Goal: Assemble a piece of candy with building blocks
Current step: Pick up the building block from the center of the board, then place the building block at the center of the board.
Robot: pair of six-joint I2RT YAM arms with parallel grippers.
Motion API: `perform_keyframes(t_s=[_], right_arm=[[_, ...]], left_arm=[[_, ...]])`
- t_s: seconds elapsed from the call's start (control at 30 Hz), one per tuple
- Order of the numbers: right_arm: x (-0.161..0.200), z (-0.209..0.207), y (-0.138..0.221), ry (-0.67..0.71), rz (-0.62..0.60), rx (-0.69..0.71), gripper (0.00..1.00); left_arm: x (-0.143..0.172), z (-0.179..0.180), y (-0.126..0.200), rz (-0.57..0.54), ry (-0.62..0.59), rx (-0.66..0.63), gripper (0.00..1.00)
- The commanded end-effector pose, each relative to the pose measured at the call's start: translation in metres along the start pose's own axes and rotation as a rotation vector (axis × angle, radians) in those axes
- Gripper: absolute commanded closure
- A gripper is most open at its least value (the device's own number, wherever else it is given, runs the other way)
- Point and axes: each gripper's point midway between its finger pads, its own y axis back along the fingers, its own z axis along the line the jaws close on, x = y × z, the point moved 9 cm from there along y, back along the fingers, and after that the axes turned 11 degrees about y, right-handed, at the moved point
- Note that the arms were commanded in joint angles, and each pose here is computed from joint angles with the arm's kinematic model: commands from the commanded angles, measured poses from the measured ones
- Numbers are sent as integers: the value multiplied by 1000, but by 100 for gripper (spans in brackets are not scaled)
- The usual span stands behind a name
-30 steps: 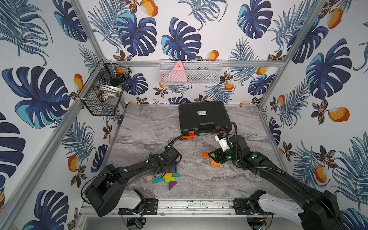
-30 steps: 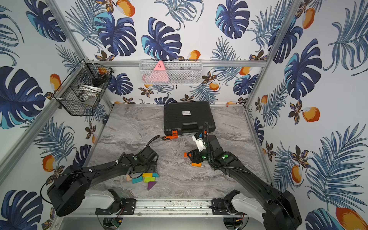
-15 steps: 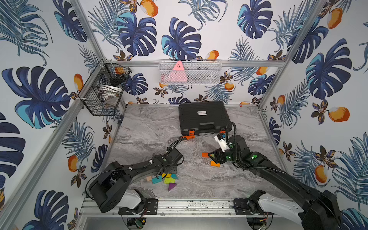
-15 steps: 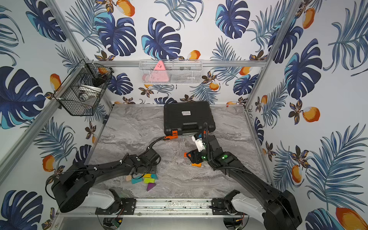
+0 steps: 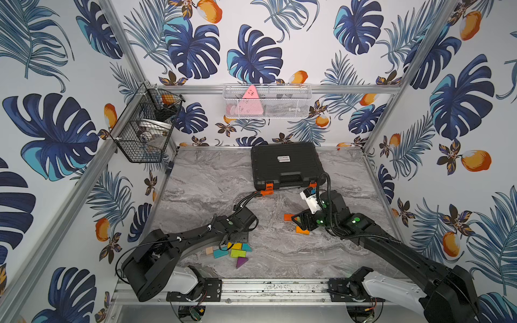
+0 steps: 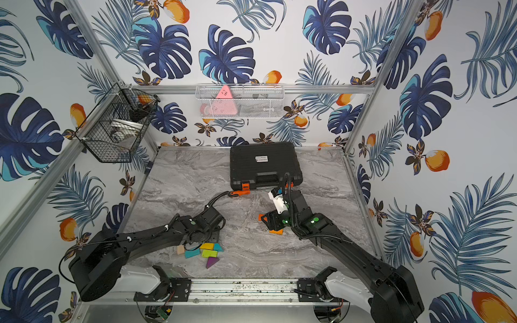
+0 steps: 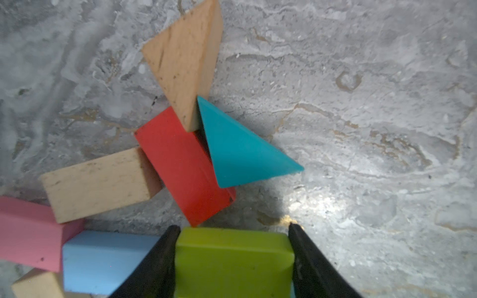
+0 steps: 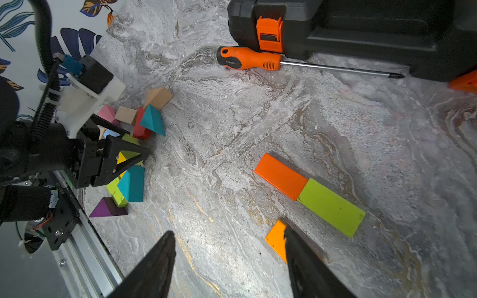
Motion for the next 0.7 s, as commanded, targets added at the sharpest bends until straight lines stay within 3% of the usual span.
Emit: perform_keyframes(t_s=[0.0,0.37,0.67], right_arm=[[0,0,0,7,-4,5,31],[-2,-1,2,2,-32,36,31],[15,-18,5,-93,-118,219,29]], left_arm=[[-3,2,4,-14,-2,-23,46],[-19,-13,50,-65,34,96,46],[-4,-90,45,-33,-22,209,45]])
